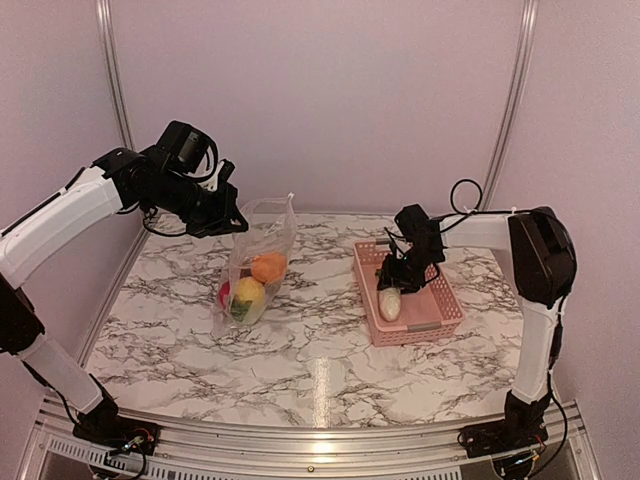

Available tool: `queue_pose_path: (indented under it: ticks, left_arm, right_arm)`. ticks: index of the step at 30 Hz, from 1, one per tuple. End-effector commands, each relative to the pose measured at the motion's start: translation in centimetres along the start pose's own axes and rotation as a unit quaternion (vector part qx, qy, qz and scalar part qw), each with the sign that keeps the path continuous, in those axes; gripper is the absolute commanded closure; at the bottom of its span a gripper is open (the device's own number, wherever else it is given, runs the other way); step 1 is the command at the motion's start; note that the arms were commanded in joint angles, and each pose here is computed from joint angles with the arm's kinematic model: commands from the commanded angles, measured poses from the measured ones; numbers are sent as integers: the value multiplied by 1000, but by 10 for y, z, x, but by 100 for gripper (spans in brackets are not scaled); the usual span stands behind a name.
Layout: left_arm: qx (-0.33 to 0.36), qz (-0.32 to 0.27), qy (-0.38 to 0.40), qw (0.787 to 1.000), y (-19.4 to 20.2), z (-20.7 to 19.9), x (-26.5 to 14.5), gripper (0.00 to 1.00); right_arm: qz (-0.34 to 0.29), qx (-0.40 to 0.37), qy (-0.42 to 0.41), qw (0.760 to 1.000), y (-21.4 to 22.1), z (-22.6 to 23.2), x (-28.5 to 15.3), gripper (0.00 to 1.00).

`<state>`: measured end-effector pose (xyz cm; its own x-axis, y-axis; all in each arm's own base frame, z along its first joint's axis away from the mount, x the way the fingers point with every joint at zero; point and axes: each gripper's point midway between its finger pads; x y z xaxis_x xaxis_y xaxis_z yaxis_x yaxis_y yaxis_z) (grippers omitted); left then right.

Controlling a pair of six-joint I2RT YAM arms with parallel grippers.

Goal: Place the food in the zip-top bag and seal the zipper
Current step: Pick up the fake vegetable from the bin, then place the fake vegetable in the zipper food storage bag.

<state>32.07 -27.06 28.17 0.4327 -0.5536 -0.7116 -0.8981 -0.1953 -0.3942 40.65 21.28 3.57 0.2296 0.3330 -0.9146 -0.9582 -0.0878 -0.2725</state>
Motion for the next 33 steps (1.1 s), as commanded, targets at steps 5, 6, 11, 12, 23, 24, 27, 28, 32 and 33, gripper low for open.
queue_pose_path:
  ticks: [5, 6, 11, 12, 23, 24, 27, 28, 32, 33]
  left_arm:
    - [3, 2, 3, 1000, -5, -3, 0, 100]
    - [5, 2, 3, 1000, -5, -4, 1, 100]
    - [5, 5, 3, 1000, -7, -5, 5, 100]
    - [6, 6, 4, 1000, -7, -6, 6, 100]
    - [16, 7, 14, 1000, -15, -15, 11, 100]
    - [18, 7, 15, 1000, -15, -16, 11, 100]
    - [18, 10, 19, 1000, -15, -17, 12, 100]
    - [17, 12, 19, 1000, -15, -17, 13, 100]
    - [14, 18, 27, 999, -15, -21, 14, 100]
    - [13, 20, 28, 999, -15, -22, 15, 100]
  right_arm:
    - [-111, -20, -7, 994, -46, 20, -78, 56]
    - [-128, -24, -13, 991, -51, 24, -89, 56]
    - [-216, -34, -52, 974, -78, 51, -149, 58]
    - [-232, -38, -57, 970, -83, 58, -162, 58]
    - [-377, -111, -144, 908, -114, 174, -266, 63]
    - [-384, -116, -153, 903, -114, 183, -271, 64]
    - [-411, -125, -179, 885, -116, 208, -288, 64]
    - [-418, -128, -188, 879, -115, 216, -291, 65]
    - [-439, -149, -218, 859, -107, 250, -299, 65]
    - [-443, -153, -224, 854, -106, 258, -300, 65]
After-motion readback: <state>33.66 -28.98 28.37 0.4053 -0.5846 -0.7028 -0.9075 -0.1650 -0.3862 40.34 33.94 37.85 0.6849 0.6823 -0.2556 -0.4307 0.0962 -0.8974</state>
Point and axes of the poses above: each gripper's point midway between its finger pads, its own x axis out along the fingers, its own z axis along the line the jaws close on, y = z × x, and after that the axes turned 10 degrees about -x, right-handed
